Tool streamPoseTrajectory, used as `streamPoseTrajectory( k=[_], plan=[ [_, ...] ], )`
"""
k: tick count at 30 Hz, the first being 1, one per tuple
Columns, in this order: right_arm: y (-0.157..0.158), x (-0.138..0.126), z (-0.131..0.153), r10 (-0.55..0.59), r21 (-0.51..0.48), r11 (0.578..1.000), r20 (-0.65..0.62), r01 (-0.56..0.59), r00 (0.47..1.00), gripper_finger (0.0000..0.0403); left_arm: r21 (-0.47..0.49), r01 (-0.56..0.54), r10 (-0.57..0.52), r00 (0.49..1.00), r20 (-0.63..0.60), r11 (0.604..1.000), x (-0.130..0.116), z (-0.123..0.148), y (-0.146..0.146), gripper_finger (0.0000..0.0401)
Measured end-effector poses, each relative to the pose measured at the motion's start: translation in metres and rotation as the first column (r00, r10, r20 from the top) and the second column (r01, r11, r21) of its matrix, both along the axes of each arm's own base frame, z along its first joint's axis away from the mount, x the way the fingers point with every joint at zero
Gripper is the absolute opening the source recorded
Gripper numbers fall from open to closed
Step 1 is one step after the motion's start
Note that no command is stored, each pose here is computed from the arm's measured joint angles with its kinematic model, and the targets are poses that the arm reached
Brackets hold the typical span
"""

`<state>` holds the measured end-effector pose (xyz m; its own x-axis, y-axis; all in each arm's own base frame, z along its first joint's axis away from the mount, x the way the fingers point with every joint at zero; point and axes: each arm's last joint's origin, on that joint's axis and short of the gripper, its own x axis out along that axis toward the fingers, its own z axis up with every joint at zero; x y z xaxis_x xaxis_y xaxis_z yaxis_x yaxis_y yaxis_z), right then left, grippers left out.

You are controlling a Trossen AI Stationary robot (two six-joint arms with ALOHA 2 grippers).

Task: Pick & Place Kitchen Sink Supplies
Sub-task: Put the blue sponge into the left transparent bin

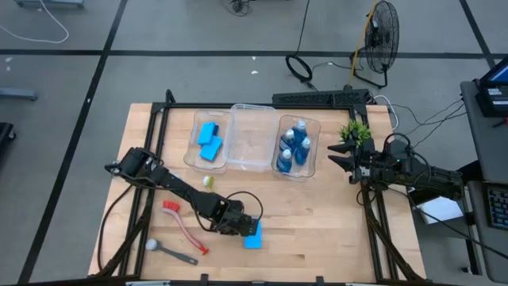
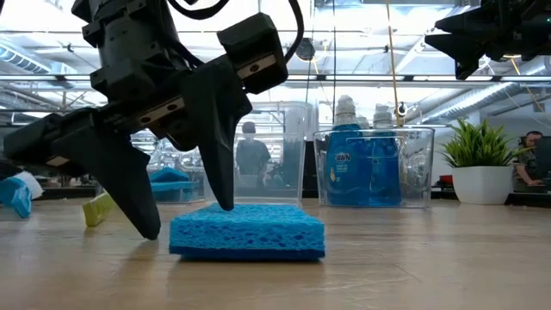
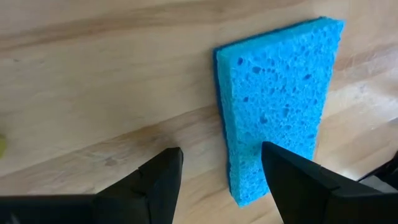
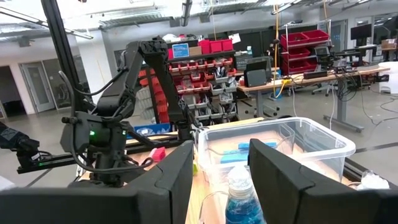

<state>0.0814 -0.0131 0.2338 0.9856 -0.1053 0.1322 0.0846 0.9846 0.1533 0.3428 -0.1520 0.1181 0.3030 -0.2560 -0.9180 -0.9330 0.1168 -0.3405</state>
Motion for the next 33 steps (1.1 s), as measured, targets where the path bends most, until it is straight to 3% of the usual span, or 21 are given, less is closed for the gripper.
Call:
streamPoseTrajectory(
  k=[15, 23, 30, 33],
  plan=[
    [0.0, 0.0, 0.0, -0.001, 0.002, 1.0, 0.0, 0.001, 1.0, 0.0141, 0.008, -0.018, 0.018, 1.0, 0.019, 1.0, 0.002, 0.001, 0.002, 0.0227],
    [0.0, 0.0, 0.0, -0.001, 0.002, 1.0, 0.0, 0.001, 1.0, 0.0141, 0.064, -0.04, 0.033, 0.994, 0.104, 0.997, -0.002, 0.023, 0.002, 0.0228],
    [0.0, 0.0, 0.0, -0.001, 0.001, 1.0, 0.0, 0.001, 1.0, 0.0141, 0.043, -0.043, 0.035, 0.982, 0.188, 0.998, 0.011, 0.042, -0.003, 0.0228],
    [0.0, 0.0, 0.0, -0.001, 0.001, 1.0, 0.0, 0.001, 1.0, 0.0141, 0.067, -0.049, 0.037, 0.985, 0.167, 0.997, 0.012, 0.045, 0.0, 0.0228]
  ],
)
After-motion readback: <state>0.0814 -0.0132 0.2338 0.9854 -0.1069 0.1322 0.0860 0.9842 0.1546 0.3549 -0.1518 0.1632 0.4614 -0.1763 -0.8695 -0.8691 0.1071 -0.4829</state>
